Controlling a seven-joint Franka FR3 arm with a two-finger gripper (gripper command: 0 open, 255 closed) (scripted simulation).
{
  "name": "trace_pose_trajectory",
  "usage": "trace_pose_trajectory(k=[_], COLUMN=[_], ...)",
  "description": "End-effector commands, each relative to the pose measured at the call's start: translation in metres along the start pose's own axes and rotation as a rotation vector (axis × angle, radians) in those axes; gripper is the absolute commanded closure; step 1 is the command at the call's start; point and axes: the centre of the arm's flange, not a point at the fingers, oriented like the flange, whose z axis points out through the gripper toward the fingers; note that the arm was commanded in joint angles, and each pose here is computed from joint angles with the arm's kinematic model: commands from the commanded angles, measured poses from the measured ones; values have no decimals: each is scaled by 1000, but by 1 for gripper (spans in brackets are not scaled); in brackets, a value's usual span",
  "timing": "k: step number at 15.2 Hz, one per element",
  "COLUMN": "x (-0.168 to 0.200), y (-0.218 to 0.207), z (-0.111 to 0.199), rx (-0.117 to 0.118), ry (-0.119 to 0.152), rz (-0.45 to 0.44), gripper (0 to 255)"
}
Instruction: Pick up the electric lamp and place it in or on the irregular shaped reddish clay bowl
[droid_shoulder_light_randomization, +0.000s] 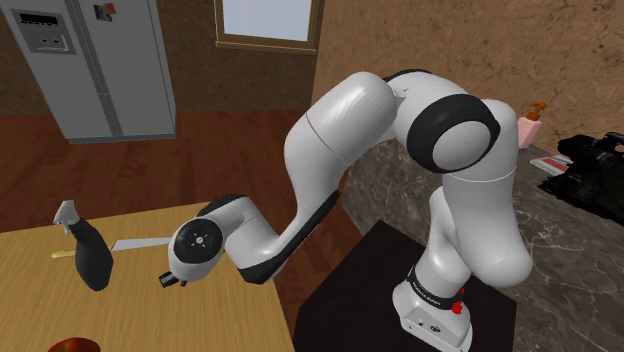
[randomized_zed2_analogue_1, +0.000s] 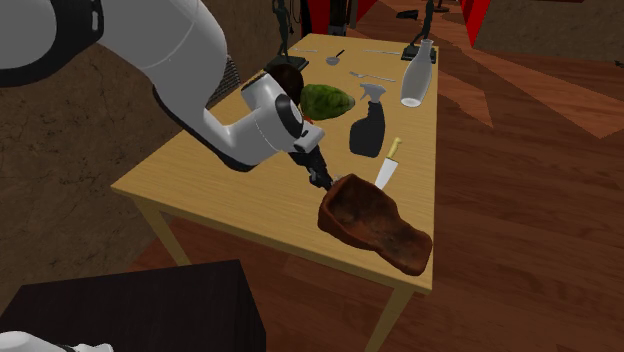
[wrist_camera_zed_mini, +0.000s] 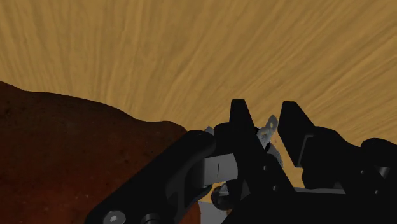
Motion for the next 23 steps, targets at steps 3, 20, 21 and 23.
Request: trace_pose_trajectory(k=[3,20,21,23], x=[11,56,59,64], y=[1,4,4,4], z=[-18,-96,-100,-110], rx=[-1,-1,-1,-1], ry=[0,0,0,0], rz=[0,0,0,0], gripper=[255,255,255,255])
